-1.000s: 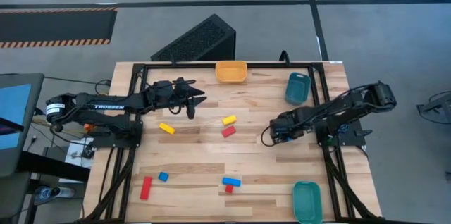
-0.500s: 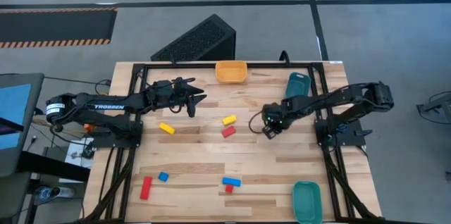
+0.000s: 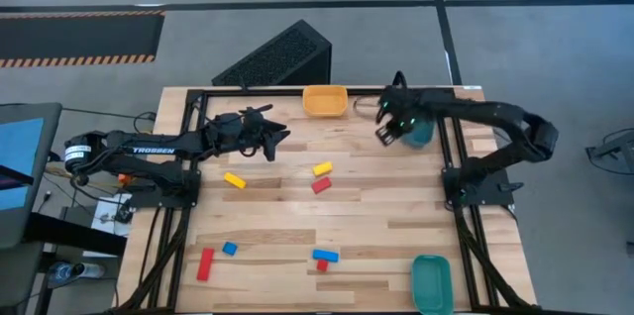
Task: Sort & place blocks by color
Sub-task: Put the top right blue block into the blue bin
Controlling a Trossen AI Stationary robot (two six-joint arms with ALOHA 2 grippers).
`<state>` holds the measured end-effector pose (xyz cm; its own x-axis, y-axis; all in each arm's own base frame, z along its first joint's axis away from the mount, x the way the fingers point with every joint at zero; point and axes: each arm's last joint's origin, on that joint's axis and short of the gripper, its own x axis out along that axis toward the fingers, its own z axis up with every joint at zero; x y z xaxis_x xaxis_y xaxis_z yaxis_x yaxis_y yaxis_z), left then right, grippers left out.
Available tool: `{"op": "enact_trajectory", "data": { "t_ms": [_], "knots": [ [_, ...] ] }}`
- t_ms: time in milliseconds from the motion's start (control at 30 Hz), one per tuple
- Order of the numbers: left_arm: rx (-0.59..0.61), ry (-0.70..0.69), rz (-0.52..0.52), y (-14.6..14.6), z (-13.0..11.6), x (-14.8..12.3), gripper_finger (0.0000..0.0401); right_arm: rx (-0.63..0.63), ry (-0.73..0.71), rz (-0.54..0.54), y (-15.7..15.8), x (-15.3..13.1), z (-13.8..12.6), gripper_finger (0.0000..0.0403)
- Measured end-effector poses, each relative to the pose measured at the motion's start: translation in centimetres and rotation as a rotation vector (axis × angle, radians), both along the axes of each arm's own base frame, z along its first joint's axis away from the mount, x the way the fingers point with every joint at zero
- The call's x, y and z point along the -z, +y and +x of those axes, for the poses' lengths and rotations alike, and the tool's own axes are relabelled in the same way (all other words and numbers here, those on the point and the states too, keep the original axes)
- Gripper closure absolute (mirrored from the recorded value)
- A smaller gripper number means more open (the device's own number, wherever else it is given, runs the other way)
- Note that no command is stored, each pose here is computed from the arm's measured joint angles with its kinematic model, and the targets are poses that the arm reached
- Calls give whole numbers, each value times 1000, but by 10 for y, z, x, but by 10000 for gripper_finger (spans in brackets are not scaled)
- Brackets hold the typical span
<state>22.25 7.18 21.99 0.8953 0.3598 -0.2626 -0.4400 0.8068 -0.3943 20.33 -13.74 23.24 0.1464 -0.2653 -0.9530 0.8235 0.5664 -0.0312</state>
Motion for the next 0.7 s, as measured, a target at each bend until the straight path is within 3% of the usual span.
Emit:
{"op": "enact_trajectory", "data": {
  "t_ms": [300, 700],
  "knots": [
    [-87, -7, 5, -5, 1, -1, 284, 189, 84, 14, -52, 6, -50, 284],
    [-119, -9, 6, -7, 2, -1, 284, 195, 224, 157, -74, 70, -58, 264]
  ]
}}
